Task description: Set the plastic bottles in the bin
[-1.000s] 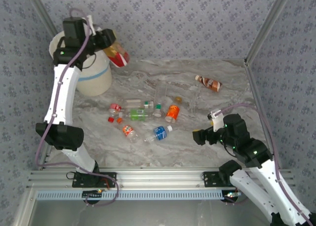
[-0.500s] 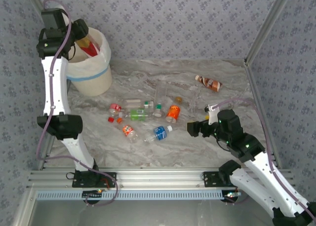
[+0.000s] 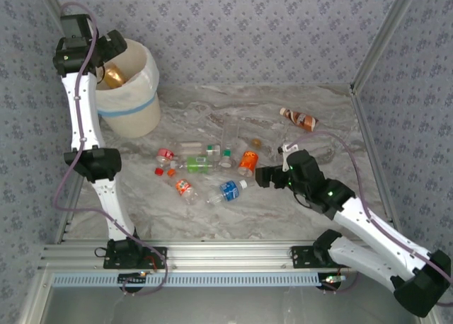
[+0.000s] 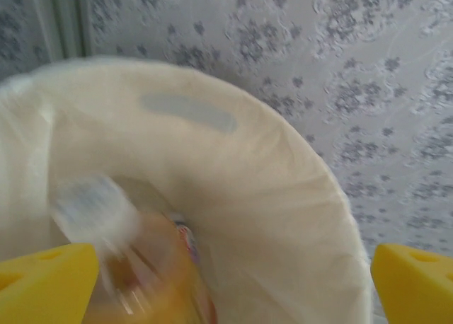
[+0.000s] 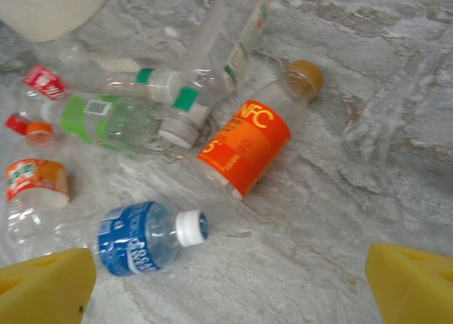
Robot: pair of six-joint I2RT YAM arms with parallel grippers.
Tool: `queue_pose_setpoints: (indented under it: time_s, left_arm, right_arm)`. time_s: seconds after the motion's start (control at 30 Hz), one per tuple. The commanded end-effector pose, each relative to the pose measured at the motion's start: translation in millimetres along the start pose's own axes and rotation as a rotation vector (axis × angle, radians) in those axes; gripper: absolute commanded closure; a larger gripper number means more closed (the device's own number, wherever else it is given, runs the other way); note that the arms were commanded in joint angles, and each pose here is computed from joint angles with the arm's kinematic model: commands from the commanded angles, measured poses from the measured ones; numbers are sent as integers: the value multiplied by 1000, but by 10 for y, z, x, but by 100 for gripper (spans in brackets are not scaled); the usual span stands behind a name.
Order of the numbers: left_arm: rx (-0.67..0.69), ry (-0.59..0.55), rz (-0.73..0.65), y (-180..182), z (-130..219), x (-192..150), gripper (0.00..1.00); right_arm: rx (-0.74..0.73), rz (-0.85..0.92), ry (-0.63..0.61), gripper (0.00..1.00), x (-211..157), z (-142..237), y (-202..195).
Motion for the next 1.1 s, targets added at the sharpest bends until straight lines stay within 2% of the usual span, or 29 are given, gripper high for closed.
queue_pose_setpoints:
  time_s: [0.0,0.17,0.37,0.57,0.67,0.73,0.87,1.07]
  left_arm:
    - [-113,25,52,-121,231,18,0]
    - [-232,83,40,-321,438,-58,0]
    - [-253,142,-174,-932,602,-476,1]
    - [-398,129,-181,-1301,715,-868,1]
    - [-429,144,-169,-1364,747,-1046,0]
    - [-424,195,-155,-1326,693,-1249,1]
    - [-403,203,-135,-1244,681,-1399,1]
    - [-397,249,-117,-1161,682,-1597,1]
  right_arm:
    - [-65,-42,-58,0,211,-56,52]
    - [-198,-158,-34,0,289,-316,-33]
    - [-218,-368,63,0,354,-698,-182]
    - [-220,-447,197,1,270,-1112,-93]
    - [-203,-450,241,2,195,-1263,1]
    - [-227,-453,266,4,104,-1358,41]
    - [-253,-443,312,8,-101,-1556,117]
    - [-350,-403,291,11,-205,-1788,111]
Point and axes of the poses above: each hand's point on the last joint's axis, 136 mm out from that joint toward the fingers, its own z axis back along the fingers, its own y axis along the line the jaws close on, x = y × z, the point moved 8 cm from there along z, back along the fingers, and after that the axes turned 9 degrees about -z, right-handed, at the moved point
